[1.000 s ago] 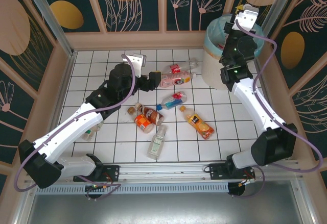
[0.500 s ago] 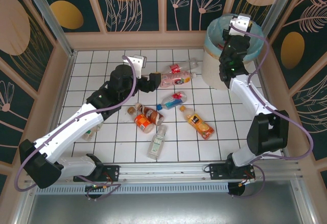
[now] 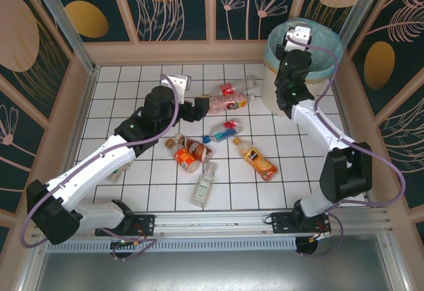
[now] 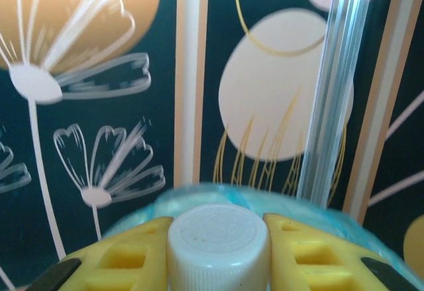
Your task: Put the plastic bottles in the bin
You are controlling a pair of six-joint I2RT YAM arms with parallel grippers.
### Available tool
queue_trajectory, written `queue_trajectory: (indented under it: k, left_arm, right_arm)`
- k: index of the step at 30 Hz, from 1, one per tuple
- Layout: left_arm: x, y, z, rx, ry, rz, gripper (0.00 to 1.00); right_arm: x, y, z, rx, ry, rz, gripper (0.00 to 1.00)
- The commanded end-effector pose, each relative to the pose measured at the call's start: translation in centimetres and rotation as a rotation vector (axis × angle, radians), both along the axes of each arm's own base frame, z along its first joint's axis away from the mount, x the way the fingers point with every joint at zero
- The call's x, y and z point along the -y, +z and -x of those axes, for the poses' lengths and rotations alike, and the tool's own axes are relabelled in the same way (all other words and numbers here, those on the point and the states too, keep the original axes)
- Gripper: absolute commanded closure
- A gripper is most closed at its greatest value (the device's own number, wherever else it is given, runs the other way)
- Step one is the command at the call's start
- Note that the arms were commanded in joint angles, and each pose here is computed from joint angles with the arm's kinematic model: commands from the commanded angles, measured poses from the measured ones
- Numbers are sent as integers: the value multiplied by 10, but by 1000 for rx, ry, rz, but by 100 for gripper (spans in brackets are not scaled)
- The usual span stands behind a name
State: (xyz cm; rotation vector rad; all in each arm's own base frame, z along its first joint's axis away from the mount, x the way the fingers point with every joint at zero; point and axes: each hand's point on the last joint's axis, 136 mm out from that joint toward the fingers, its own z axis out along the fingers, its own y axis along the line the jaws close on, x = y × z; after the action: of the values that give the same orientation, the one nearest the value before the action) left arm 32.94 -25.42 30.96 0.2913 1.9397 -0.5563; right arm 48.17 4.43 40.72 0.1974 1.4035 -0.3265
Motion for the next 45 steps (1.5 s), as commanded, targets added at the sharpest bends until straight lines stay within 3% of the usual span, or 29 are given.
queue_trajectory:
  k: [1,9,13,14,17,21,33,45]
  left_arm:
    - [-1,8,1,23,5,37,14]
    - [-4,6,3,20,12,39,14]
    - [-4,8,3,23,10,42,14]
    - [-4,9,3,25,10,40,14]
    - [-4,8,2,26,13,37,14]
    - [-3,5,1,20,12,32,13]
    - [-3,1,0,17,16,28,13]
    - [-2,1,-1,11,15,32,13]
  right_arm:
    - [14,-22,-1,-49,-64,-71,100]
    - [35,-59,-31,-160,-53,-174,99]
    - [36,-65,-40,-192,-24,-210,90]
    - [34,-63,-40,-190,-11,-217,84]
    - [28,-45,-34,-158,38,-254,49]
    - [30,-21,-24,-120,100,-385,33]
    - [30,24,32,45,198,-497,25]
    - [4,54,58,31,289,-438,27]
